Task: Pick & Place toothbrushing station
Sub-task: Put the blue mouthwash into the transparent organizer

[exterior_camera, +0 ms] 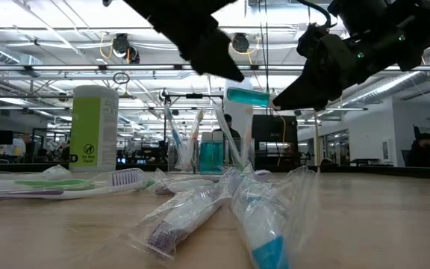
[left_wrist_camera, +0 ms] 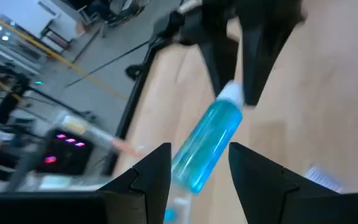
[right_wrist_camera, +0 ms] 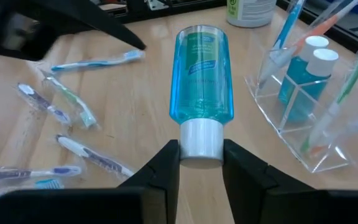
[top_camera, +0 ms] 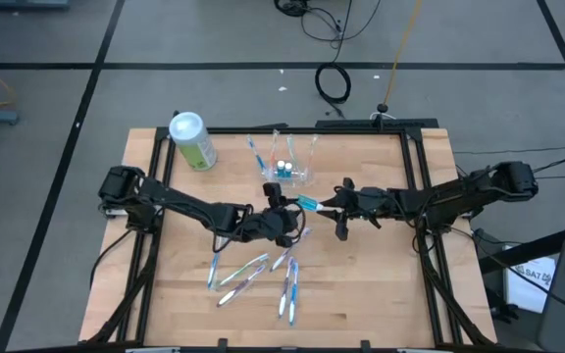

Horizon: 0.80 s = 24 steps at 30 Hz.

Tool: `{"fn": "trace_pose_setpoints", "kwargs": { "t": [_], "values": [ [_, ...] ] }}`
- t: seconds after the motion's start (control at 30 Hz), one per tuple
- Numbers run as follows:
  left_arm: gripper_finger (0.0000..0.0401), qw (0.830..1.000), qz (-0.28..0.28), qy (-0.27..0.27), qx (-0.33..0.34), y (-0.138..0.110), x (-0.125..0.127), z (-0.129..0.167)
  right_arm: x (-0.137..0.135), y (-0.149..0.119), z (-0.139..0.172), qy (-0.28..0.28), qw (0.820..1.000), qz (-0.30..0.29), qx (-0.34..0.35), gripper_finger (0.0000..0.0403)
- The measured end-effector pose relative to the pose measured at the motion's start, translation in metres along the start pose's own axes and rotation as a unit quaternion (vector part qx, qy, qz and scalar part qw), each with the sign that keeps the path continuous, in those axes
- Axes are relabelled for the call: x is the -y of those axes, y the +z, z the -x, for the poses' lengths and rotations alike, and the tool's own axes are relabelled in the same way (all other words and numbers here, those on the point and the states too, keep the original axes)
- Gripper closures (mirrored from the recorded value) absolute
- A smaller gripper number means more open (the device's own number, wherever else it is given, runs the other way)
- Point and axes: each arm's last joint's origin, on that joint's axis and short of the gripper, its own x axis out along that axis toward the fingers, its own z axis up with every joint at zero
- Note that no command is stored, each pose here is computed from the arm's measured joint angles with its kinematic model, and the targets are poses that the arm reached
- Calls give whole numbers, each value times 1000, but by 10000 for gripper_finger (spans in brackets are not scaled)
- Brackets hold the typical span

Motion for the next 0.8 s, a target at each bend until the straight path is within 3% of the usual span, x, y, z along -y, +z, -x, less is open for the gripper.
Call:
{"fn": "trace_pose_setpoints", "kwargs": {
  "t": [0.43,0.8],
  "values": [
    [230,999,-40,0,-8,-6,12,-8,0,2,0,3,1000,-8,10,318],
    [142,999,-50,11,13,0,11,-8,-1,3,0,16,999,-27,13,318]
  ]
}}
